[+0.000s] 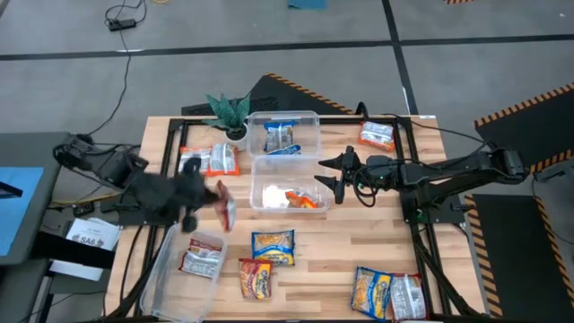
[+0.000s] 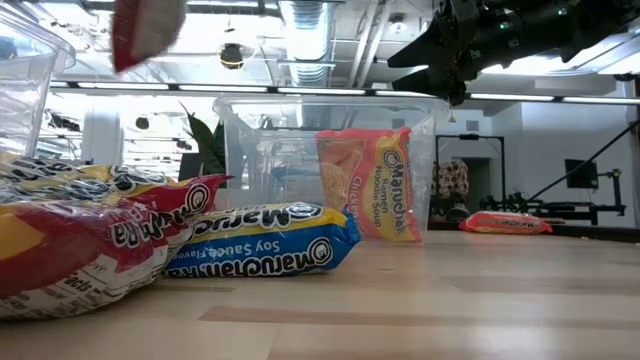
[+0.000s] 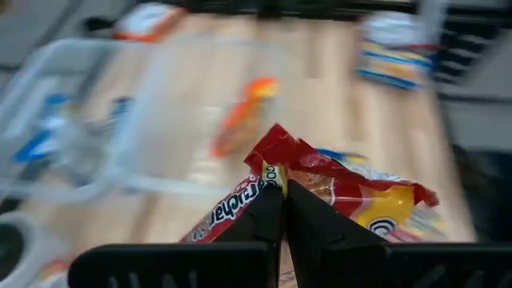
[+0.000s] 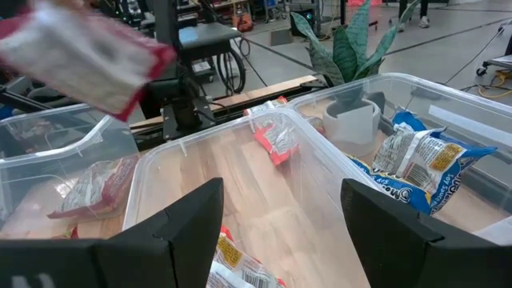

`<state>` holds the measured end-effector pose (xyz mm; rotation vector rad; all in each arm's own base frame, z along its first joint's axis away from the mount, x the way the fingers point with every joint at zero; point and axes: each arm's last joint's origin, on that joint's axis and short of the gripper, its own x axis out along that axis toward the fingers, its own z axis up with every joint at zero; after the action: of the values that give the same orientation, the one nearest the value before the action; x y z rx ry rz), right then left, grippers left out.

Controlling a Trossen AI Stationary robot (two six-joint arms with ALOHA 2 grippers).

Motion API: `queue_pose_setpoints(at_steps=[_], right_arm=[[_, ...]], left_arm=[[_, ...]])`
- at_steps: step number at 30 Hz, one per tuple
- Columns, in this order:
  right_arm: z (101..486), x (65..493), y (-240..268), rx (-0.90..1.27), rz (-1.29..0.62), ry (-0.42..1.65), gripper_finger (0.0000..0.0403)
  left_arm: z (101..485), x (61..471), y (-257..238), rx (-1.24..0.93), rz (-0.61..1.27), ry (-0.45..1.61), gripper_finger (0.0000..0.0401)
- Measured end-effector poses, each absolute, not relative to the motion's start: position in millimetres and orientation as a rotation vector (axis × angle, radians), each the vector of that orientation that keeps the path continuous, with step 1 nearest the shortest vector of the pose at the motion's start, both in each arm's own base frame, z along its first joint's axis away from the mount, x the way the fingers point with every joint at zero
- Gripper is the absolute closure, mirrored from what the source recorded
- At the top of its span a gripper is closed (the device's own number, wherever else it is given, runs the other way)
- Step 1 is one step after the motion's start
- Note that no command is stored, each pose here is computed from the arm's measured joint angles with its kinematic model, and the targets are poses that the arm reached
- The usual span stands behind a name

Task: Sort Maruchan noodles
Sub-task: Put the red noodle pack into the bottom transparent bin

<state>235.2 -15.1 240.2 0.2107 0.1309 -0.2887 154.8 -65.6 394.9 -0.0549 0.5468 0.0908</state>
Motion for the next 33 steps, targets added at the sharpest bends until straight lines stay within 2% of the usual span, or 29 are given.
queue_pose_setpoints(at_steps=[7,13,16,25,33], right_arm=[[240,235,-15,0.211,-0.289,0.131,0.0127],[239,236,-15,0.216,-0.290,0.136,0.0127],[238,236,-15,0.216,-0.291,0.141,0.0127],[238,236,-15,0.217,-0.291,0.140,0.0127],[238,236,-15,0.217,-0.291,0.140,0.0127]], left_arm=[[405,135,-110,-0.087,-0.215,0.463,0.0401],[404,117,-132,-0.195,-0.336,0.498,0.0401],[395,113,-141,-0.231,-0.327,0.582,0.0401],[367,122,-164,-0.352,-0.134,0.748,0.0399],[357,124,-169,-0.452,-0.043,0.818,0.0364]])
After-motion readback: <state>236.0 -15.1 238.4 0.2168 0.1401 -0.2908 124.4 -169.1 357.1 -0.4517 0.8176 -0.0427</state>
